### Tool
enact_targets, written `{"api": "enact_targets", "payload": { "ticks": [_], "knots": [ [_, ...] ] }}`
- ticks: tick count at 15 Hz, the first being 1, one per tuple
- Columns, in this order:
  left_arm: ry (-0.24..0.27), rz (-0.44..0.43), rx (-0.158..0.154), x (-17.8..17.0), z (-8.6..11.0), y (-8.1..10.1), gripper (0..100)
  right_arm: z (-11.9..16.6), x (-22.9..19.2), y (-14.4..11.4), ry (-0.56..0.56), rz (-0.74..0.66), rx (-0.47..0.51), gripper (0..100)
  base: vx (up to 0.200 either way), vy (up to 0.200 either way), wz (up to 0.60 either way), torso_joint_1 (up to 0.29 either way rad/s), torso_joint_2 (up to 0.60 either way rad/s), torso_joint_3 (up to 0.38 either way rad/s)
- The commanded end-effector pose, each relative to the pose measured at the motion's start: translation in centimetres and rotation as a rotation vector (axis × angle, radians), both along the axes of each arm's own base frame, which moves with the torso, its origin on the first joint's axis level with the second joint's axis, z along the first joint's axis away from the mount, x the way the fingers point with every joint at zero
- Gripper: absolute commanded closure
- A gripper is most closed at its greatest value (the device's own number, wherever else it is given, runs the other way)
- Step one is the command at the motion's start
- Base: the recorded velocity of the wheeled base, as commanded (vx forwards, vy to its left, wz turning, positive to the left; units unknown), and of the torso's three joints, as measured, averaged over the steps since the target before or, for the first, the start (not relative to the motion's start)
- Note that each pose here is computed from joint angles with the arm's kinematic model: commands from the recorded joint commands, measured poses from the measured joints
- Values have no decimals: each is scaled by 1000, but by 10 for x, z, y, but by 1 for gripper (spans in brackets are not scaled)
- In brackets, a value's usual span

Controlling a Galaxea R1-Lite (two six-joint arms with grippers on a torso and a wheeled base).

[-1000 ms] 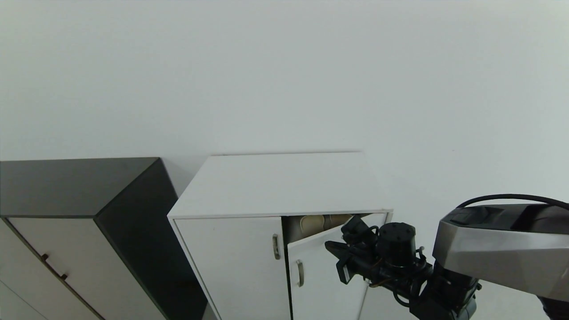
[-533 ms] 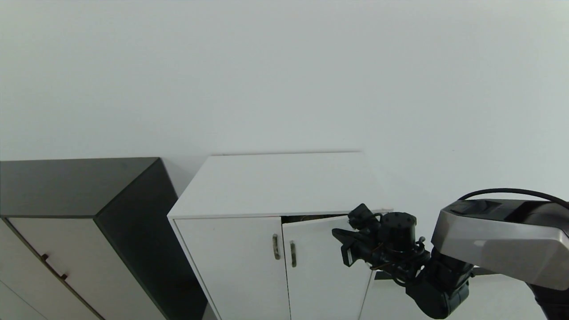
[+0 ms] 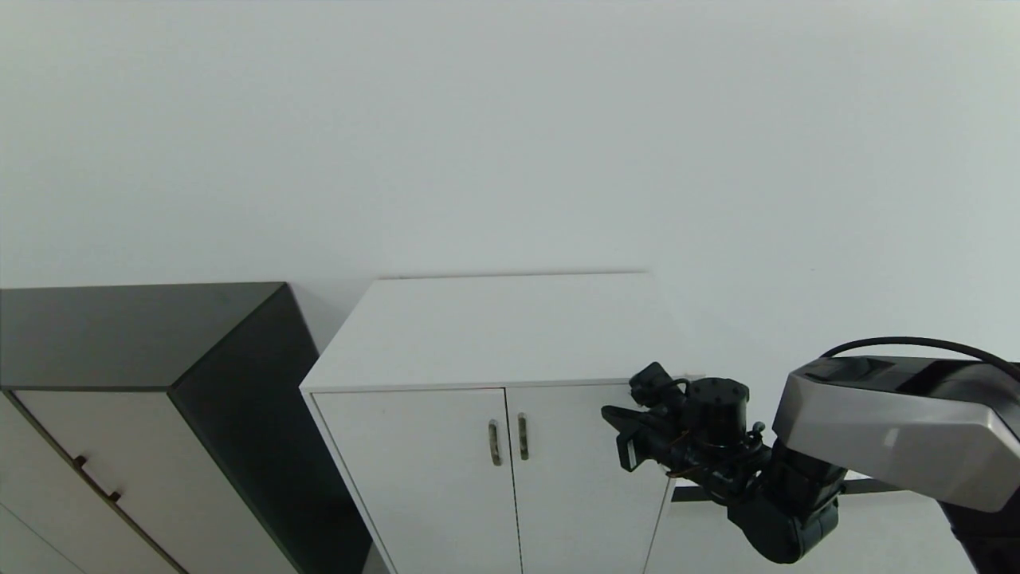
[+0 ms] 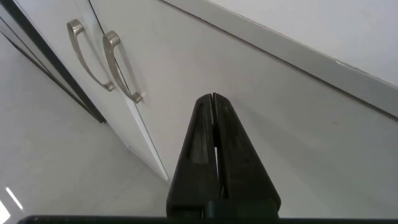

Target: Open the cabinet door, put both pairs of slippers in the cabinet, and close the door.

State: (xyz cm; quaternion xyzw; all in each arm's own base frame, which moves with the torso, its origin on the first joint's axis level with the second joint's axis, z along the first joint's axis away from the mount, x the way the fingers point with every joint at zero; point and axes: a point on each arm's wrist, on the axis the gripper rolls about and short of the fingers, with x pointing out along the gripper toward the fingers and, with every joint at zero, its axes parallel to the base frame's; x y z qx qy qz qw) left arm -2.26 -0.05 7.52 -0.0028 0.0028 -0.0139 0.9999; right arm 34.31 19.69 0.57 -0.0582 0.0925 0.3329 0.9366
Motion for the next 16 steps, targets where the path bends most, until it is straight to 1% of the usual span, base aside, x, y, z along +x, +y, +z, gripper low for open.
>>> {"api": "enact_targets", "payload": {
  "ticks": [1, 4, 5, 7, 10, 12, 13, 14, 16],
  "knots": [
    [1, 0, -1, 0, 0, 0, 100, -2, 0, 0, 4, 1, -2, 100, 0, 0, 0, 0, 0, 0],
    [1, 0, -1, 0, 0, 0, 100, 1, -5, 1, -9, 8, -1, 100, 0, 0, 0, 0, 0, 0],
    [1, 0, -1, 0, 0, 0, 100, 6, -11, 2, -26, 16, 9, 100, 0, 0, 0, 0, 0, 0],
    [1, -1, -1, 0, 0, 0, 100, 19, -29, -5, -38, 23, 16, 100, 0, 0, 0, 0, 0, 0],
    [1, -1, -1, 0, 0, 0, 100, 37, -74, -33, -38, 2, 6, 100, 0, 0, 0, 0, 0, 0],
    [1, -1, -1, 0, 0, 0, 100, 46, -105, -54, -2, -41, -33, 100, 0, 0, 0, 0, 0, 0],
    [1, -1, -1, 0, 0, 0, 100, 48, -113, -60, 5, -60, -44, 100, 0, 0, 0, 0, 0, 0],
    [1, -1, -1, 0, 0, 0, 100, 57, -132, -77, 11, -102, -57, 100, 0, 0, 0, 0, 0, 0],
    [1, -1, -1, 0, 0, 0, 100, 68, -165, -96, 18, -127, -67, 100, 0, 0, 0, 0, 0, 0]
  ]
}}
